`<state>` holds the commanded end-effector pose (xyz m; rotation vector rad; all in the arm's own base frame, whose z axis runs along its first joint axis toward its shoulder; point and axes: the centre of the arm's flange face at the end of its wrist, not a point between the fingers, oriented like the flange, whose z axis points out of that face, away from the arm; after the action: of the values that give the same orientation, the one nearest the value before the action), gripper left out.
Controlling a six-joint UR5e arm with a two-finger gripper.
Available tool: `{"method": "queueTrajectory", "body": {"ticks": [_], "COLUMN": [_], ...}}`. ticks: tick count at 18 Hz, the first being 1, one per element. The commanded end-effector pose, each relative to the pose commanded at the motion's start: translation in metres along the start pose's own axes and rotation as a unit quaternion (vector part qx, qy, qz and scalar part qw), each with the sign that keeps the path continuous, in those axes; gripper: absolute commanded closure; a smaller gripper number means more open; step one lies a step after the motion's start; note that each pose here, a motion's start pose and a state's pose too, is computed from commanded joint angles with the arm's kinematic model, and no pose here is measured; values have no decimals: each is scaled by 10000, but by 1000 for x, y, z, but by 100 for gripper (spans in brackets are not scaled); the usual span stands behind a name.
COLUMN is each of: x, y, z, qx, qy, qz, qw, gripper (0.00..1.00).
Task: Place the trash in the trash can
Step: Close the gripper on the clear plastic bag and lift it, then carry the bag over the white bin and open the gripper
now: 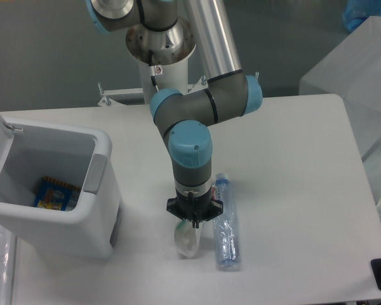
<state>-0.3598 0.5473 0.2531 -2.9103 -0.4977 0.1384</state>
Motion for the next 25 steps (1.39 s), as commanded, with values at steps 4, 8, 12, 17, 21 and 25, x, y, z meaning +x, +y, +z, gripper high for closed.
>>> {"method": "queueTrajectory", "body": {"ticks": [4, 8, 12, 17, 21, 25], "x": [-2, -10, -23, -28, -14, 8], "y": [-13, -37, -73, -97, -86, -76], "z": [-23, -81, -146, -208, -251, -282], "qx": [273, 993, 1723, 2342, 2686, 2874], "qy": [6, 280, 516, 892, 1518, 2237], "qz": [-5, -480, -1382, -1835, -1740, -1667], "qw": [9996, 9935, 9739, 9505, 9352, 9163], "gripper": [100, 100, 100, 100, 100, 100]}}
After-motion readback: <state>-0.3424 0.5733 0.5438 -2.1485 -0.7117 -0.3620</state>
